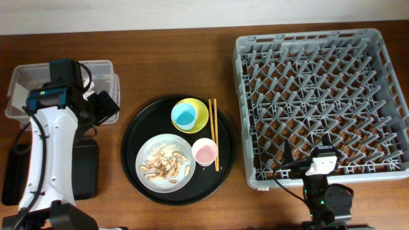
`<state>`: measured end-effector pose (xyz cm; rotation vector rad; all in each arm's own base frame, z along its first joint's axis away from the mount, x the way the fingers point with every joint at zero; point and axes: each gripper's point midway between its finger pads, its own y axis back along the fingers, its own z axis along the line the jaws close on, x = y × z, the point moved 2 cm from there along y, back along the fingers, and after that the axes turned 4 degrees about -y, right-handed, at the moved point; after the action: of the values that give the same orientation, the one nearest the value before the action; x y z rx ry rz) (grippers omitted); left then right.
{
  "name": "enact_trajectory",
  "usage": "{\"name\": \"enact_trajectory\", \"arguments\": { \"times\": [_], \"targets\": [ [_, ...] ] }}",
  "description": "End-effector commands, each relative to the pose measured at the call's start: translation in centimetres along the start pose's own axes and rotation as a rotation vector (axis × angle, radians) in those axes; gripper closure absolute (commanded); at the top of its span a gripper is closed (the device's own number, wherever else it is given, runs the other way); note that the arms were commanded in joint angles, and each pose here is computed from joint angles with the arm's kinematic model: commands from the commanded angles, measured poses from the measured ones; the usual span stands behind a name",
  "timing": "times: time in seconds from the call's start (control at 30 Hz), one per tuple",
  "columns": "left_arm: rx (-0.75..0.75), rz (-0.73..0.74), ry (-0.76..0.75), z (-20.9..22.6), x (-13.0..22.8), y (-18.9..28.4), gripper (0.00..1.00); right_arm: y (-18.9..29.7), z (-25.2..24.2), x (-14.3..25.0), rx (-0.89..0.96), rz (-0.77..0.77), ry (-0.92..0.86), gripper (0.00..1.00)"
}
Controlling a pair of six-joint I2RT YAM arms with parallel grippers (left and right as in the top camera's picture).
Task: Sort waste into correct bins and load items into the dishwasher rack
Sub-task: 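Reach the right gripper to the pink cup and grasp it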
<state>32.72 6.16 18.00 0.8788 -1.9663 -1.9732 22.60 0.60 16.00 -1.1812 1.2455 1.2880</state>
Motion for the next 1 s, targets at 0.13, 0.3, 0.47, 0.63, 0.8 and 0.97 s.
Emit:
{"name": "enact_trajectory", "arguments": {
  "times": [0.13, 0.3, 0.47, 0.63, 0.8, 0.97],
  "targets": [
    [0.015, -0.018, 0.014, -0.1, -0.3, 0.7, 0.01, 1.3, 5.9, -1.4, -0.413, -0.009, -0.303, 0.01],
    [0.015, -0.018, 0.014, -0.1, -0.3, 0.7, 0.01, 6.4, 11.4, -6.3, -0.934, 0.137, -0.854, 0.02],
    [0.015, -0.018, 0.014, -0.1, -0.3, 0.7, 0.01, 7.0, 8.7, -14.0, -0.814, -0.15, -0.886, 0.02],
    [0.015, -0.018, 0.014, -0.1, -0.3, 0.7, 0.01, 5.4, 8.6, -18.4, -0.623, 0.003, -0.559, 0.02],
    [0.015, -0.018, 0.014, -0.1, -0.3, 0.7, 0.01, 0.1, 11.7, -19.7, -0.586, 0.501, -0.35, 0.02],
    [0.015, -0.018, 0.014, -0.1, -0.3, 0.7, 0.01, -1.7, 21.7, -15.3, -0.483, 0.812, 0.106, 0.02]
  ]
}}
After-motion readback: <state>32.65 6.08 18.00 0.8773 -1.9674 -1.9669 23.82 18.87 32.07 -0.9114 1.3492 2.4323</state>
